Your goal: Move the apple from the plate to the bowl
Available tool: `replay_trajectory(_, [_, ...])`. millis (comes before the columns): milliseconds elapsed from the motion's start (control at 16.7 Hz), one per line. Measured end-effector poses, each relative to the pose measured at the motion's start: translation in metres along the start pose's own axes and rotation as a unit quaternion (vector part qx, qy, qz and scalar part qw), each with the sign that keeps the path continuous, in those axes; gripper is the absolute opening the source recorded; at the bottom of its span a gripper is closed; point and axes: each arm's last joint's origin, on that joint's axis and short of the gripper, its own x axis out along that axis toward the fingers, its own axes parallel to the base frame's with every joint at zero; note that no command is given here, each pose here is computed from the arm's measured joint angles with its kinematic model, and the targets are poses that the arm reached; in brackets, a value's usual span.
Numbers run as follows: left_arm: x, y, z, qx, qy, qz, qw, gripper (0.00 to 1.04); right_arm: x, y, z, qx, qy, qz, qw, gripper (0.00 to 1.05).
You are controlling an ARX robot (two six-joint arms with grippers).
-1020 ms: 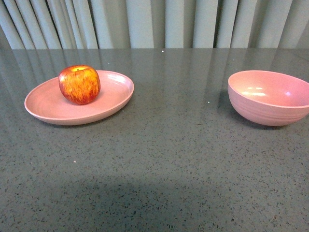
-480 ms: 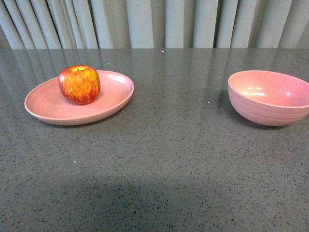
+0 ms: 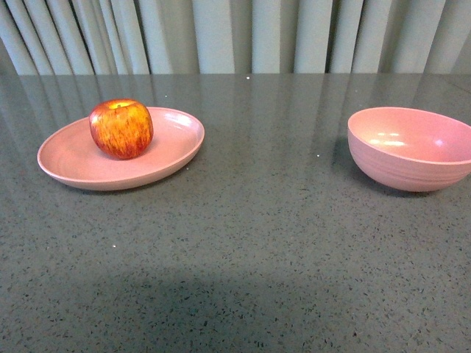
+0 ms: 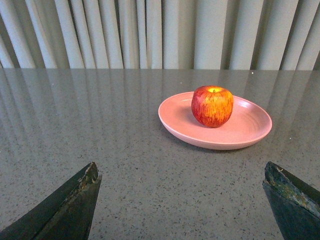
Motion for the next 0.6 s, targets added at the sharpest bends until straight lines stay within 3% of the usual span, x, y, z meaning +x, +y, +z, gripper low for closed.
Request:
replay_trajectory(120, [0.0, 0.0, 0.0, 0.0, 0.0, 0.0, 1.0, 0.98, 0.0, 0.0, 0.0, 0.0, 0.002, 0.0, 1.0, 0.98])
replay_trajectory(240, [0.0, 0.0, 0.0, 0.0, 0.0, 0.0, 1.0, 0.98, 0.005, 0.0, -0.003, 0.041, 0.098, 0.028, 0.994, 0.98])
replay_trajectory(600, [0.0, 0.0, 0.0, 0.0, 0.0, 0.0, 1.0, 0.98, 0.065, 0.004, 0.075, 0.053, 0.018, 0.046, 0.997, 0.98])
